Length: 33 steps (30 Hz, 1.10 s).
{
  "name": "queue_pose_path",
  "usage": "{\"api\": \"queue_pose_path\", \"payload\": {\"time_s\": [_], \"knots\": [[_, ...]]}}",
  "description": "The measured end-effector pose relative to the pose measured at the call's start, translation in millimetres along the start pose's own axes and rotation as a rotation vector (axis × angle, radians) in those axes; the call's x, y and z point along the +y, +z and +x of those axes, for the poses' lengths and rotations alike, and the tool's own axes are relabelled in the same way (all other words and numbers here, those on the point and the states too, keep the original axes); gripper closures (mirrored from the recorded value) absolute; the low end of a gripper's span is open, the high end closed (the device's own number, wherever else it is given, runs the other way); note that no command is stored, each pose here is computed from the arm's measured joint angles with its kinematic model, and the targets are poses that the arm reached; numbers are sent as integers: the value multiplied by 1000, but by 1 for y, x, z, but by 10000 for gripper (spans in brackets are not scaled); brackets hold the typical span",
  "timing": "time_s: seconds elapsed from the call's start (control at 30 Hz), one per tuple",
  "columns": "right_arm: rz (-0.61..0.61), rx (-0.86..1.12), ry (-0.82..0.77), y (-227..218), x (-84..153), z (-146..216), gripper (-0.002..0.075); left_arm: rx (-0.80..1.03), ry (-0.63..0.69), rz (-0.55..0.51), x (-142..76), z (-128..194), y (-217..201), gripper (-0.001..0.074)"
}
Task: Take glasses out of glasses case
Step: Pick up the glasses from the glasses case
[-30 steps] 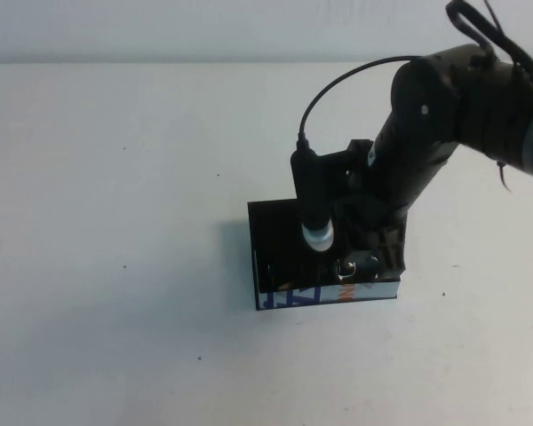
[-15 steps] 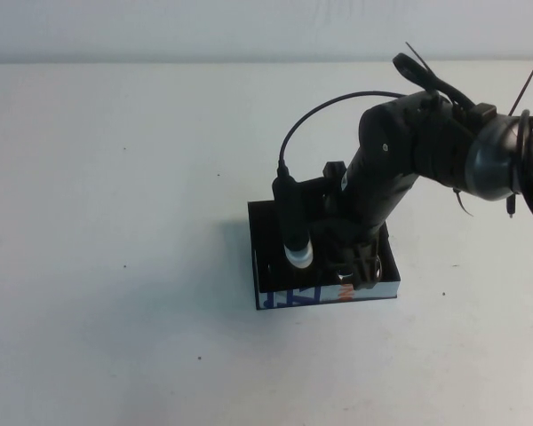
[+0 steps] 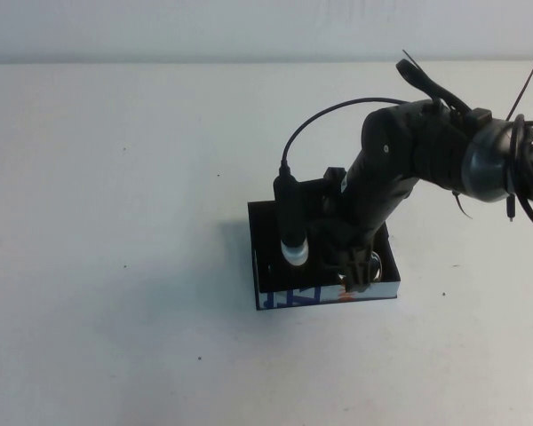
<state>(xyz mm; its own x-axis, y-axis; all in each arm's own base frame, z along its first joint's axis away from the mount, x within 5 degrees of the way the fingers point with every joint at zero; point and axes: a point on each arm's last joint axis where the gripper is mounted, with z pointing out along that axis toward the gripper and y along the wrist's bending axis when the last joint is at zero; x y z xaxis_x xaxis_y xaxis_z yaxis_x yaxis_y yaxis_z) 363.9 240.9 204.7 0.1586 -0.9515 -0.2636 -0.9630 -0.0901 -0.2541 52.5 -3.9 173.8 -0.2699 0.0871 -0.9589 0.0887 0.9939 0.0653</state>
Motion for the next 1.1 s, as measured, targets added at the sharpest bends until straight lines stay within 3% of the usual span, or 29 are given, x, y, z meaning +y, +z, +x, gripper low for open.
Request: {"api": "queue_pose_path", "payload": {"time_s": [0.5, 0.67, 0.77, 0.97, 1.1], "knots": [[-46, -9, 52, 19, -1, 8, 458, 0, 0, 0, 0, 0, 0, 739], [-40, -15, 54, 15, -4, 6, 558, 0, 0, 0, 0, 0, 0, 739], [-21, -30, 89, 3, -10, 0, 664, 0, 0, 0, 0, 0, 0, 739], [51, -45, 229, -48, -22, -10, 664, 0, 0, 0, 0, 0, 0, 739], [19, -10, 440, -85, -13, -8, 664, 0, 0, 0, 0, 0, 0, 739]]}}
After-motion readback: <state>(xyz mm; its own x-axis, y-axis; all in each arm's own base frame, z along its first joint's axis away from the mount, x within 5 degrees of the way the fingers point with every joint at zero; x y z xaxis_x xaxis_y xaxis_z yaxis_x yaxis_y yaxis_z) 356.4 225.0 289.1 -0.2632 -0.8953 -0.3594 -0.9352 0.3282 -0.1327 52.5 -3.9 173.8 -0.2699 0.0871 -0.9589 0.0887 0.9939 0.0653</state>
